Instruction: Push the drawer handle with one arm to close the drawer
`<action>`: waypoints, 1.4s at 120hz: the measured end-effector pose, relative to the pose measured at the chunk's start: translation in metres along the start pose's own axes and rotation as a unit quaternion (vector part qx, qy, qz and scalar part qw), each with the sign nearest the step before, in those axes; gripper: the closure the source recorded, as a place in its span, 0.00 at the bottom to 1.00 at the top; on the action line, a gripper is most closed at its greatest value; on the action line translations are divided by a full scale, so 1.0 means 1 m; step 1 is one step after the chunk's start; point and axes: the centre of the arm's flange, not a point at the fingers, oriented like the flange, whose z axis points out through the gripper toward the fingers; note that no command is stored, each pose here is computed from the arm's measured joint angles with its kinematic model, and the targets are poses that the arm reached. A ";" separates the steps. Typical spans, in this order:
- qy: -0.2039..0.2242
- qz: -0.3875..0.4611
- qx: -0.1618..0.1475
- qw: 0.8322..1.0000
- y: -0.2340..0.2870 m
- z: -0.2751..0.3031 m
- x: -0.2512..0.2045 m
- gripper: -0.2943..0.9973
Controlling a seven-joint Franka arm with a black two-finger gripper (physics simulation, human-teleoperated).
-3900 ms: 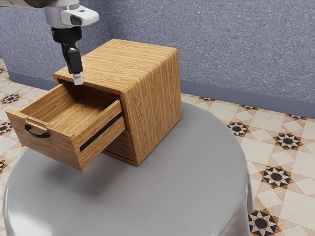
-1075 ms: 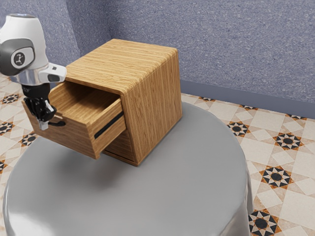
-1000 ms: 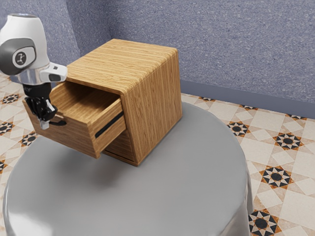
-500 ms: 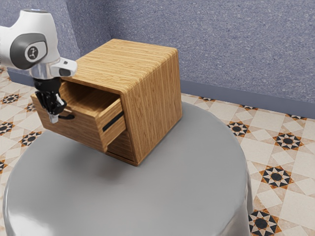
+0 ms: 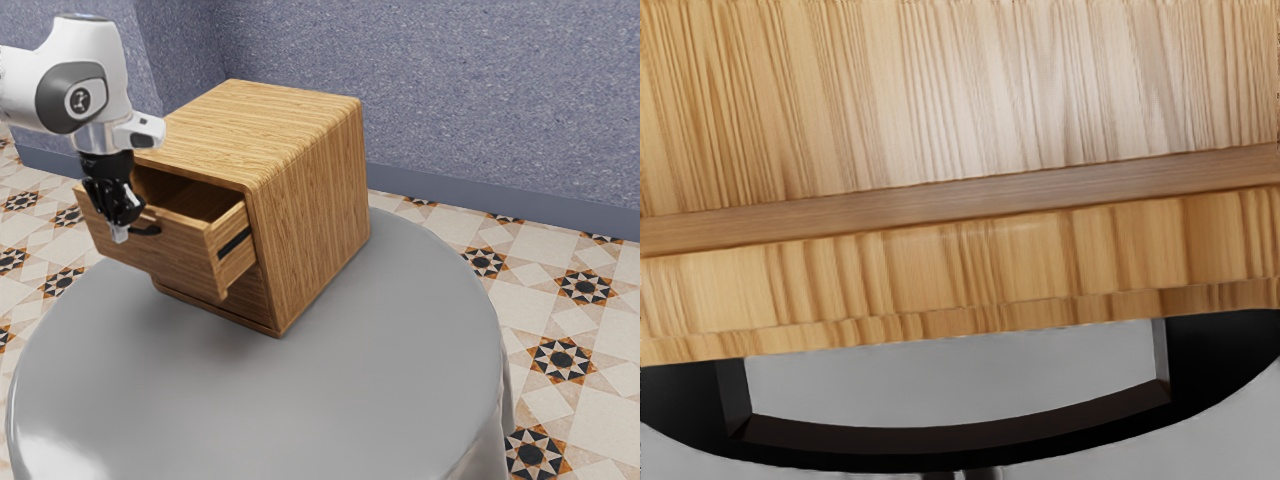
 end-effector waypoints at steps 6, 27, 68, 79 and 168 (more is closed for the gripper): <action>0.001 0.001 0.000 1.000 0.000 -0.001 0.002 0.84; 0.004 0.001 -0.002 1.000 -0.001 -0.002 0.010 0.84; 0.009 0.009 0.001 1.000 0.003 -0.003 0.030 0.83; 0.012 0.010 0.002 1.000 0.003 -0.005 0.034 0.83; 0.040 0.004 -0.009 0.999 -0.004 -0.011 0.059 0.84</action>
